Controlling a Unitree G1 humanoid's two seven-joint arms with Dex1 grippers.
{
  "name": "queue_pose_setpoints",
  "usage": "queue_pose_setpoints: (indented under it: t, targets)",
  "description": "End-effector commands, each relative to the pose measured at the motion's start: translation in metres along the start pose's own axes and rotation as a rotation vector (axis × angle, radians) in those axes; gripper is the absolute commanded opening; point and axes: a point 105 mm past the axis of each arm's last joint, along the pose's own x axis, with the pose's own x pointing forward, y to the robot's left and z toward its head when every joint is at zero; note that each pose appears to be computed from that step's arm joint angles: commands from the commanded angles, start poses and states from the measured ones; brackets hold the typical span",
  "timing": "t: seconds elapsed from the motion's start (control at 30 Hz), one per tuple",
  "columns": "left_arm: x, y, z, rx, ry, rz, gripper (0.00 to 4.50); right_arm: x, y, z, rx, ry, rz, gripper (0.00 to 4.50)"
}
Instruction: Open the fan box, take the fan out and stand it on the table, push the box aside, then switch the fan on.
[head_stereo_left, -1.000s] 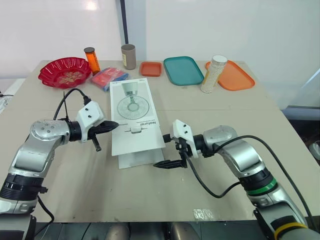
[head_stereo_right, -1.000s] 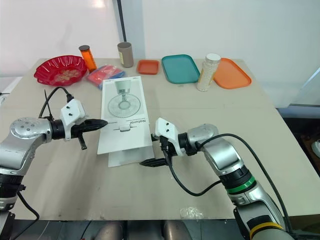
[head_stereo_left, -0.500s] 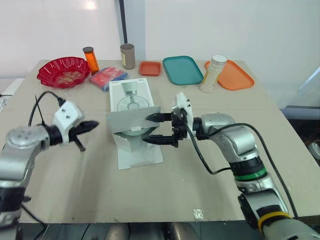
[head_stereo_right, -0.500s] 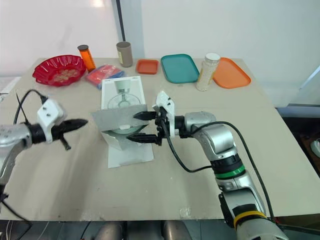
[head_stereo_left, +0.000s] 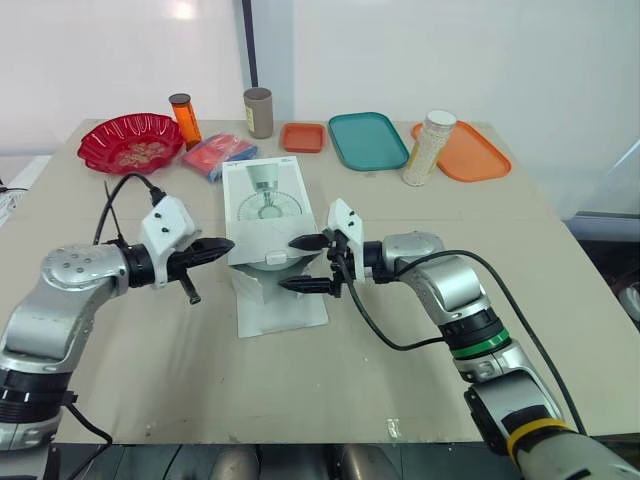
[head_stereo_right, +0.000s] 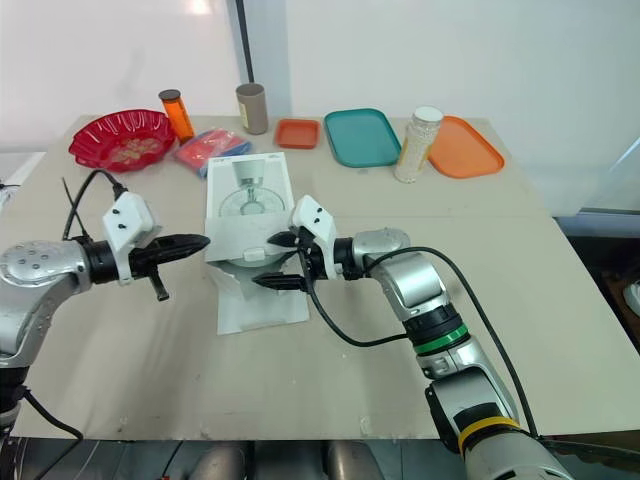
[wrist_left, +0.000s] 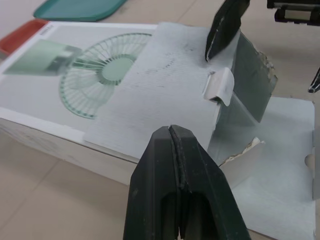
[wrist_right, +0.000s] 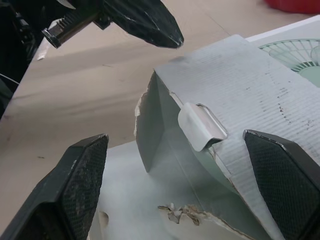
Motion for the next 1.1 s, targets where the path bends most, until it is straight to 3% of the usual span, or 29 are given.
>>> queue_pose_setpoints:
  t: [0.03,0.5,0.6,0.63,0.87,1.1]
  targets:
    - [0.01,0.01,-0.004,0.043,0.02,0.035,0.05,-0.002,0.0,0.005,-0.017,-0.009,-0.011,4.44]
    - [0.008,0.017,-0.018,0.066,0.067,0.026,0.05,-0.006,0.026,0.039,-0.076,0.04,-0.02,4.44]
    - [0.008,0.016,-0.019,0.066,0.068,0.026,0.0,-0.007,0.022,0.038,-0.096,0.093,-0.062,3.67]
    - [0.009,0.015,-0.019,0.065,0.067,0.024,0.0,-0.006,0.02,0.039,-0.103,0.117,-0.081,3.02]
    - [0.008,0.013,-0.02,0.065,0.068,0.023,0.0,0.004,0.021,0.045,-0.187,0.224,-0.118,0.11]
    - [0.008,0.013,-0.022,0.063,0.07,0.031,0.0,0.004,0.027,0.024,-0.241,0.313,-0.098,0.04]
